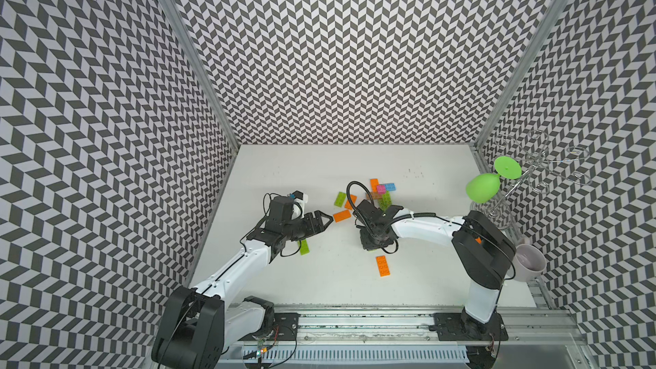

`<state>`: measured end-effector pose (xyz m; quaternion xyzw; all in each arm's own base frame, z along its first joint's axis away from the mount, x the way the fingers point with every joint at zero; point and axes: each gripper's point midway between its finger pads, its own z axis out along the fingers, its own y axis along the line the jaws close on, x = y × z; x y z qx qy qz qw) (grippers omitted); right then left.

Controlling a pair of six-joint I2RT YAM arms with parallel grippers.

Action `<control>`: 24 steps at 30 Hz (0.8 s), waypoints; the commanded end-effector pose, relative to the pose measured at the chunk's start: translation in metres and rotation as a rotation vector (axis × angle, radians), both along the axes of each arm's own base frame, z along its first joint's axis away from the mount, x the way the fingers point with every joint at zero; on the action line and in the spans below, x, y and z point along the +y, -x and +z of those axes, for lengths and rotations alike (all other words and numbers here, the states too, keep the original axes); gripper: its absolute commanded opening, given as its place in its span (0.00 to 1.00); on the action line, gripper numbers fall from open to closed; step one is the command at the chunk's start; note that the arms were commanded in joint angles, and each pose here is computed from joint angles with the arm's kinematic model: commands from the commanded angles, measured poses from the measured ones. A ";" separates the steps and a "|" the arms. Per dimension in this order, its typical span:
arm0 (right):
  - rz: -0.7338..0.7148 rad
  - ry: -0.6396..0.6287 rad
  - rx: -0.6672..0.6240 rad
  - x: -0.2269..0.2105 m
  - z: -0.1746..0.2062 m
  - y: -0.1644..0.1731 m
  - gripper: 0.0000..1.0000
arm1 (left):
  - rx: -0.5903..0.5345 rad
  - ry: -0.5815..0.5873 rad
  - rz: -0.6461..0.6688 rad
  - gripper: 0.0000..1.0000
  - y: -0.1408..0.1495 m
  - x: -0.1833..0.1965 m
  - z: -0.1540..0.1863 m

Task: Assemble a small pinwheel with lego
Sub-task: Pick up the lego brick from the center of the board, then assemble the lego brick at the center of the board.

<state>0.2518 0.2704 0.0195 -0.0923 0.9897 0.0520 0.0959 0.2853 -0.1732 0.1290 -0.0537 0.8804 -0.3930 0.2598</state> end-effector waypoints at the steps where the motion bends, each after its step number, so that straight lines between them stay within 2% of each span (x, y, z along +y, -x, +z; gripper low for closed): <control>1: -0.002 0.088 0.053 -0.028 -0.013 0.021 0.29 | -0.045 -0.012 0.024 0.80 -0.011 0.001 0.009; 24: -0.016 0.086 0.076 -0.043 -0.009 0.038 0.30 | -0.037 -0.011 0.023 0.80 -0.008 0.002 0.005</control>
